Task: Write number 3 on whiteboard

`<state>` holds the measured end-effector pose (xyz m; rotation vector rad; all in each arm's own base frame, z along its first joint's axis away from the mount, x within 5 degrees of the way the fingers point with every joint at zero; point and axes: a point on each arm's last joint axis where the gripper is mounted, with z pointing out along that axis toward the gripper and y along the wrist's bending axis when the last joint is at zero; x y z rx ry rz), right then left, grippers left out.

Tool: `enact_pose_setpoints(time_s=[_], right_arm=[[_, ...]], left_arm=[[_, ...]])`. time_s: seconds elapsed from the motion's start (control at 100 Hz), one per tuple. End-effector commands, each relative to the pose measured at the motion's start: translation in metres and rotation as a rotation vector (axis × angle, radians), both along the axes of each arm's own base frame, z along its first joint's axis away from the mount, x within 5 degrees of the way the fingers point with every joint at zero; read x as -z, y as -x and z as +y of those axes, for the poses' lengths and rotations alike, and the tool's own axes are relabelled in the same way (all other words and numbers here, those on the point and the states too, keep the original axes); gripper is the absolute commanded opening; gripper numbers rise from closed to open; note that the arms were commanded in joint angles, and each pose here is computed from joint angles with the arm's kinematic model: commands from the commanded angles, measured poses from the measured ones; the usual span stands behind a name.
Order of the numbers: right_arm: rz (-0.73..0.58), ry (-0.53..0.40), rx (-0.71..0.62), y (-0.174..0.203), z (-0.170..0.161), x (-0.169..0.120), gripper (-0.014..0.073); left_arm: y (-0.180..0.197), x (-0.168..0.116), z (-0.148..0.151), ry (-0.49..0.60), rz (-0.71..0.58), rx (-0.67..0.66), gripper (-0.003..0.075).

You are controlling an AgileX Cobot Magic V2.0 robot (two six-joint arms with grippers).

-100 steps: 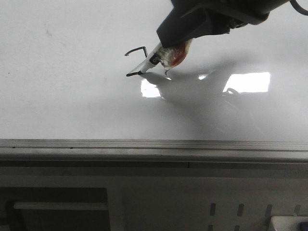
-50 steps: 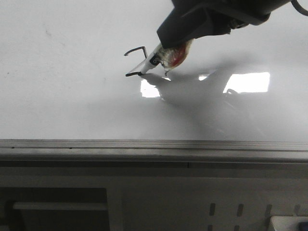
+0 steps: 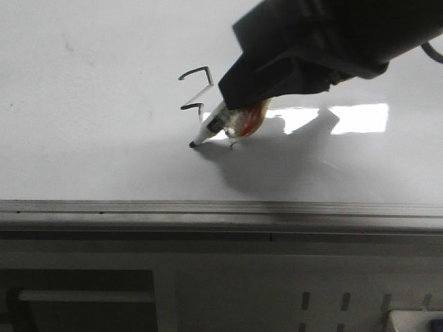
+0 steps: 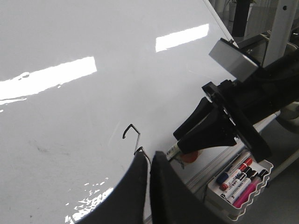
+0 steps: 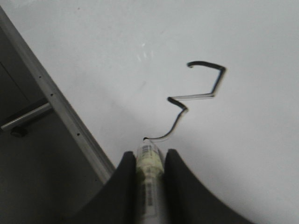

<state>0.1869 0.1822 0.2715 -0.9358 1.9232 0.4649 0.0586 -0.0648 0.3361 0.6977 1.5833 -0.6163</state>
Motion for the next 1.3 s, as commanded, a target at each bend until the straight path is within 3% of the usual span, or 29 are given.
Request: enact_pose_setpoints(time_s=[0.0, 0.18, 0.29, 0.55, 0.65, 0.74, 0.82, 0.87, 1.09, 1.29], right_arm=[[-0.03, -0.028, 0.026, -0.004, 0.007, -0.001, -0.0044], [-0.006, -0.016, 0.027, -0.006, 0.012, 0.007, -0.0044], [-0.034, -0.045, 0.025, -0.002, 0.008, -0.005, -0.0044], [-0.197, -0.238, -0.095, 0.041, -0.019, -0.099, -0.0044], [-0.296, -0.311, -0.115, 0.057, -0.033, -0.135, -0.0045], [-0.343, -0.327, -0.142, 0.066, -0.039, -0.154, -0.0045], [-0.338, -0.308, -0.179, 0.071, -0.04, -0.158, -0.0045], [-0.323, -0.297, -0.198, 0.072, -0.039, -0.158, -0.0045], [-0.208, -0.177, -0.331, 0.073, -0.026, -0.144, -0.0045], [-0.238, -0.108, -0.505, 0.084, -0.007, -0.152, -0.0045]], left_arm=[[-0.002, -0.015, 0.002, 0.077, -0.048, -0.03, -0.002], [-0.002, -0.015, 0.002, 0.077, -0.048, -0.03, -0.002], [-0.002, -0.015, 0.002, 0.077, -0.048, -0.03, -0.002], [0.0, -0.017, 0.0, 0.141, 0.009, -0.008, -0.0012], [0.001, -0.022, 0.0, 0.106, -0.013, 0.006, 0.0085], [0.001, -0.028, -0.004, 0.043, -0.036, 0.035, 0.0272], [-0.001, -0.037, -0.008, -0.022, -0.048, 0.074, 0.0425], [-0.001, -0.041, -0.012, -0.072, -0.048, 0.107, 0.0463], [-0.005, -0.053, -0.032, -0.321, -0.017, 0.335, 0.0458], [-0.015, -0.06, -0.053, -0.391, 0.057, 0.506, 0.0458]])
